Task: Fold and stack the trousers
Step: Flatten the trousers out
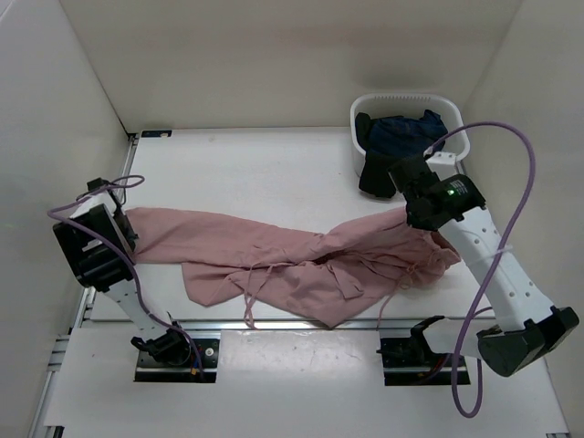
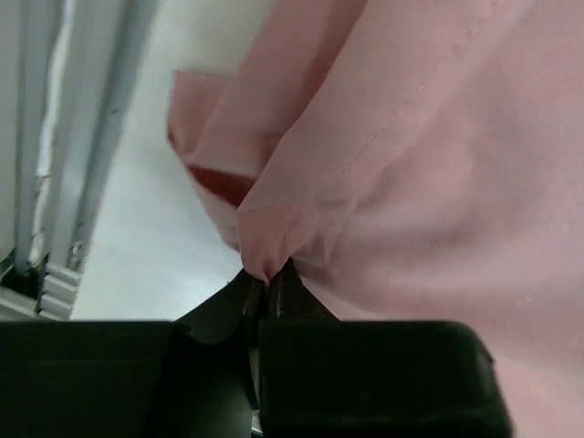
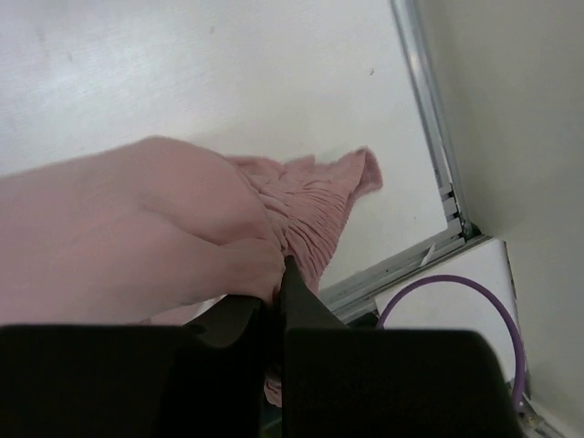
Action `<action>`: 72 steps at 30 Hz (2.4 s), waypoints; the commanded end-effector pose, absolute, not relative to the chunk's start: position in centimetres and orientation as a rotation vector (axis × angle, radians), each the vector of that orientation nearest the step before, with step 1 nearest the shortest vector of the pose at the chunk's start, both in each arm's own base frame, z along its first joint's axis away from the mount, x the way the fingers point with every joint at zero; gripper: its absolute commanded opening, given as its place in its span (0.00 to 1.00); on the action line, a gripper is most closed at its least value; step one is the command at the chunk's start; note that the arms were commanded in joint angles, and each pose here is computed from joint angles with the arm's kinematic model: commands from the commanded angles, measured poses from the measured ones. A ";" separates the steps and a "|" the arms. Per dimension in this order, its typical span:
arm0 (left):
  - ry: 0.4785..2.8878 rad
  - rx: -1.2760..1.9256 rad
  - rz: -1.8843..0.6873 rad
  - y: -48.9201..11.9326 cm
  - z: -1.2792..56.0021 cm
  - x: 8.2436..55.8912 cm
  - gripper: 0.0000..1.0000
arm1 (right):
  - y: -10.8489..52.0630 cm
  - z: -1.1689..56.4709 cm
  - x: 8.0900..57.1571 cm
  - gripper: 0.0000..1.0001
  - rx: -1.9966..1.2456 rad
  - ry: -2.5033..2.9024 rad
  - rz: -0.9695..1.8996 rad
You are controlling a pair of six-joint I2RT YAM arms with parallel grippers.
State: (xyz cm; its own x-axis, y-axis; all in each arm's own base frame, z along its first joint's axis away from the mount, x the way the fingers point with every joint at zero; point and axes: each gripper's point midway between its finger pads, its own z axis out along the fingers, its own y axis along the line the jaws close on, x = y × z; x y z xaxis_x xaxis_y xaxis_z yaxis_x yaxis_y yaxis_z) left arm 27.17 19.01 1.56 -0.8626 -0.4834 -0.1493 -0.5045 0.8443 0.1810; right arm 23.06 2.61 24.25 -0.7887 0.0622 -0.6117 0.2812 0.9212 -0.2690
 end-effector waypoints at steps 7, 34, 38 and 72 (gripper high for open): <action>2.544 -0.861 0.607 23.6 16.4 26.6 0.15 | -5.7 36.0 17.8 0.00 0.667 1.922 -0.489; 2.338 -0.404 0.676 16.3 18.3 53.8 0.94 | -11.3 22.3 35.0 0.90 0.828 2.323 -0.751; 2.372 -0.353 0.608 14.1 21.0 51.5 1.00 | -10.8 23.6 34.2 0.99 0.847 2.350 -0.723; 3.099 -0.003 0.479 5.3 2.2 23.2 0.14 | -9.1 5.8 23.6 0.00 1.637 2.397 -0.129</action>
